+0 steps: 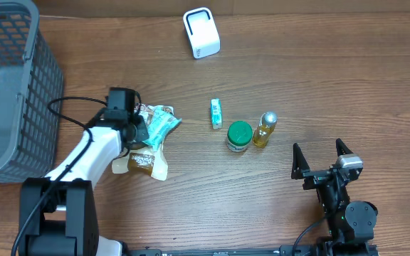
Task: Scan the item barcode
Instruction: 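Release the packs and raise the left gripper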
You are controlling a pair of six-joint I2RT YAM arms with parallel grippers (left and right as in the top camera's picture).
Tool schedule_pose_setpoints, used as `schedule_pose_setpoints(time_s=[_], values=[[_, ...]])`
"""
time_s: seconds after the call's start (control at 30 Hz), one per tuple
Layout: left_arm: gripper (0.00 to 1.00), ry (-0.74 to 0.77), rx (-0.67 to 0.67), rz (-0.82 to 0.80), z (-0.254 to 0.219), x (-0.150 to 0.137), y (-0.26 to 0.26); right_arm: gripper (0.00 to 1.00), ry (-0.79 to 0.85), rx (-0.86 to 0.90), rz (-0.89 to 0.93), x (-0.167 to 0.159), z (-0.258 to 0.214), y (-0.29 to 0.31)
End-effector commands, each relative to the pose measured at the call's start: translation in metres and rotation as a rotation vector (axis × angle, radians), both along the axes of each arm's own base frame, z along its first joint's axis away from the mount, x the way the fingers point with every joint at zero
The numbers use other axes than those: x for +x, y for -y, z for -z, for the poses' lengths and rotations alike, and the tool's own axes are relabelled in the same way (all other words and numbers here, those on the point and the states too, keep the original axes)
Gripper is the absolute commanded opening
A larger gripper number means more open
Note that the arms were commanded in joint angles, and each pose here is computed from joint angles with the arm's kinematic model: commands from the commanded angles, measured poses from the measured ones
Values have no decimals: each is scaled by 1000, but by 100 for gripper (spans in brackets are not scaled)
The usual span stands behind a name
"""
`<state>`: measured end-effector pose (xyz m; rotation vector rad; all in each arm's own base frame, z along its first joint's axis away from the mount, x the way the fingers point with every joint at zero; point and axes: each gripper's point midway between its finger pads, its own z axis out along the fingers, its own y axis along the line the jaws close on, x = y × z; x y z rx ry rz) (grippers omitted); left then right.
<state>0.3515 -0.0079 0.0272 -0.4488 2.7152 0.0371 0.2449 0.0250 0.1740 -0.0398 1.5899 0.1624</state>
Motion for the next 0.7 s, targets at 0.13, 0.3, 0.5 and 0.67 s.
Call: schedule_pose_setpoints(time_s=[0.13,0.3,0.5,0.67], values=[[7,88,37,37,-36,35,-9,100,0,4,8,0,3,2],[30,117,63,67,-88,49,-11,100,-1,4,8,0,3,2],[70,154,63,64,-154,56,-12,100,0,4,8,0,3,2],[100,146,121,85,-164,55,-21,100,-1,4,8,0,3,2]])
